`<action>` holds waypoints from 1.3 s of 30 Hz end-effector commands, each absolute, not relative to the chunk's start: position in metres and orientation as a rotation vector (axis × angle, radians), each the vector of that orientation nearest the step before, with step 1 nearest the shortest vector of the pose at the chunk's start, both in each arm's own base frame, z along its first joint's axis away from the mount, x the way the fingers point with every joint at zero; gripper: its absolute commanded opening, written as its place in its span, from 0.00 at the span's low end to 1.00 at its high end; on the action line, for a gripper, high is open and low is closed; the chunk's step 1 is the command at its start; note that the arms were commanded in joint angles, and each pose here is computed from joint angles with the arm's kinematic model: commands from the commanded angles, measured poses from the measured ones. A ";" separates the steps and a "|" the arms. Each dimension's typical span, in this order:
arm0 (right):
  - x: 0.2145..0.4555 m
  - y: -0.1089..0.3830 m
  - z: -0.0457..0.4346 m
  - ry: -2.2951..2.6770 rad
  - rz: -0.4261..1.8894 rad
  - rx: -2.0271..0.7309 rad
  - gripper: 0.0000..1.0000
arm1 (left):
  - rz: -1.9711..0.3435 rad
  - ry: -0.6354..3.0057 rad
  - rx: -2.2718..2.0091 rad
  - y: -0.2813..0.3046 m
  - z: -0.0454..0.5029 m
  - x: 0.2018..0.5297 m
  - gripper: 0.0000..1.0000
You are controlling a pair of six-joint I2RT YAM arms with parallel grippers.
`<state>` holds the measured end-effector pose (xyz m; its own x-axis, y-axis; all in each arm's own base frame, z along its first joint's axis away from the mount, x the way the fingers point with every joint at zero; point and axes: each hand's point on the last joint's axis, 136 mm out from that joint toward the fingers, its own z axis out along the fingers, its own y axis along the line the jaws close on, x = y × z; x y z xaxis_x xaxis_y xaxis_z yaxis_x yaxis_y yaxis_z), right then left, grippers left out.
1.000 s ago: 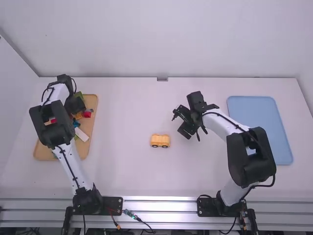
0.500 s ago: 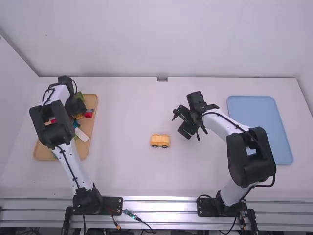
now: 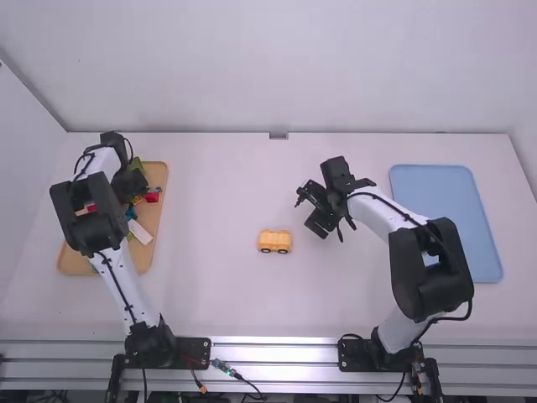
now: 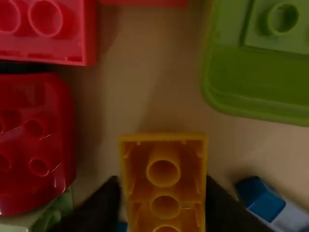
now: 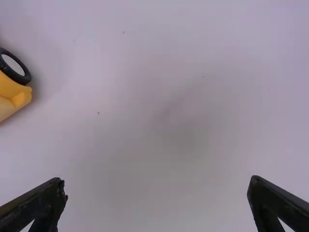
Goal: Assemble lego blocks to make yellow taxi
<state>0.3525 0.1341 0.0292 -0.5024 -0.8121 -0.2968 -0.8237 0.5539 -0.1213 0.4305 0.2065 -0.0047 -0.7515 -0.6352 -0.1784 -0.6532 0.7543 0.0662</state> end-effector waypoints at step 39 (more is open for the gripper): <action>0.357 0.244 0.127 1.826 0.871 -1.312 0.99 | -0.572 1.838 0.774 -0.138 0.204 0.362 0.02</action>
